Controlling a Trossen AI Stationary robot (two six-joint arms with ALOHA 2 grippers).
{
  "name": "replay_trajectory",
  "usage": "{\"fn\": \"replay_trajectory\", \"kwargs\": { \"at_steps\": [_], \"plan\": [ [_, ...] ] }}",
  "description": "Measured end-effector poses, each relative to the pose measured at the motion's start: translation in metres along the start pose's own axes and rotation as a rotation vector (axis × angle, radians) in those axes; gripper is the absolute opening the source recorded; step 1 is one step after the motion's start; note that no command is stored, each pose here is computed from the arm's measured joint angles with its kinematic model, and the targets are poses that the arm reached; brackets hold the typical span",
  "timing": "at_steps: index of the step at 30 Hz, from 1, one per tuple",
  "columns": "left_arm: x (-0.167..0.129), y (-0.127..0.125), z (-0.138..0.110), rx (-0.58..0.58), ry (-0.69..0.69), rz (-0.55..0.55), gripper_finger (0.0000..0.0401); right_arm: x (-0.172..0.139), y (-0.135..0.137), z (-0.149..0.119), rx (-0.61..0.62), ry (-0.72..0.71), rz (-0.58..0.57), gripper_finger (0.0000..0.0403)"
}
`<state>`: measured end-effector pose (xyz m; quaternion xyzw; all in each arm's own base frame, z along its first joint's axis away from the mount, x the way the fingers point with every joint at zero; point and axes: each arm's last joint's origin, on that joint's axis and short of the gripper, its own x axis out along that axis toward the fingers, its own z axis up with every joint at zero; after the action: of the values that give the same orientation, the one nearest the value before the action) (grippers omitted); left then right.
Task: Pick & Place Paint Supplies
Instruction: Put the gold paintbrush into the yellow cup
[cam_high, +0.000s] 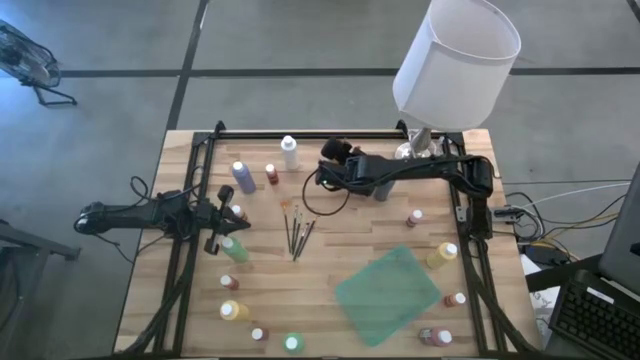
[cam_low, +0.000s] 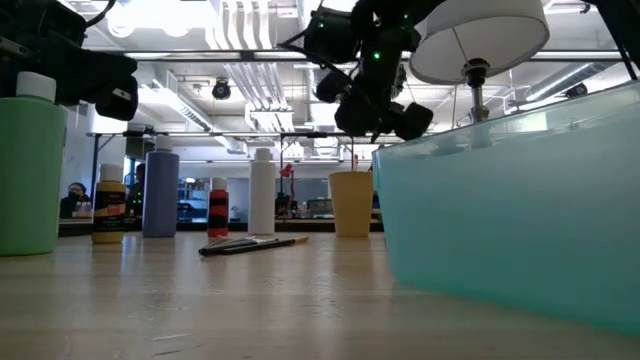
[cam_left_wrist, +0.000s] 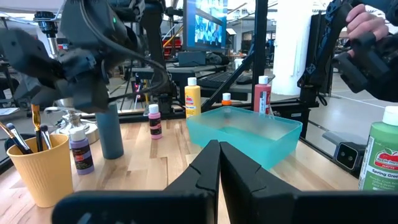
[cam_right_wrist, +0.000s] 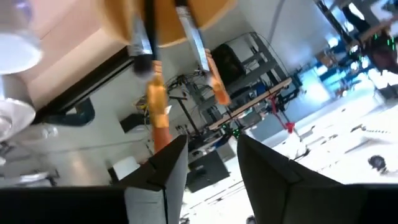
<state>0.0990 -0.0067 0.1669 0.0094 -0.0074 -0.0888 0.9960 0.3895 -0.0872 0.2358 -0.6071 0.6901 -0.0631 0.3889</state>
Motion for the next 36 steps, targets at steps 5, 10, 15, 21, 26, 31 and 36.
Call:
{"fn": "replay_trajectory", "kwargs": {
  "at_steps": [5,10,15,21,26,31,36],
  "plan": [
    [0.0,0.0,0.0,0.0,0.0,0.0,0.0014,-0.007,-0.014,-0.008,0.142,-0.009,-0.026,0.0141],
    [0.0,0.0,0.0,0.0,0.0,0.0,0.0014,-0.018,-0.034,-0.021,0.298,-0.034,-0.064,0.0126],
    [0.0,0.0,0.0,0.0,0.0,0.0,0.0014,-0.033,-0.054,-0.037,0.455,-0.061,-0.109,0.0103],
    [0.0,0.0,0.0,0.0,0.0,0.0,0.0014,-0.059,-0.076,-0.057,0.686,-0.119,-0.169,0.0073],
    [0.0,0.0,0.0,0.0,0.0,0.0,0.0014,-0.084,-0.082,-0.07,0.774,-0.246,-0.137,0.0049],
    [0.0,0.0,0.0,0.0,0.0,0.0,0.0014,-0.107,-0.079,-0.081,0.845,-0.491,0.041,0.003],
    [0.0,0.0,0.0,0.0,0.0,0.0,0.0014,-0.122,-0.074,-0.095,0.931,-0.611,0.221,0.0015]
  ]
}}
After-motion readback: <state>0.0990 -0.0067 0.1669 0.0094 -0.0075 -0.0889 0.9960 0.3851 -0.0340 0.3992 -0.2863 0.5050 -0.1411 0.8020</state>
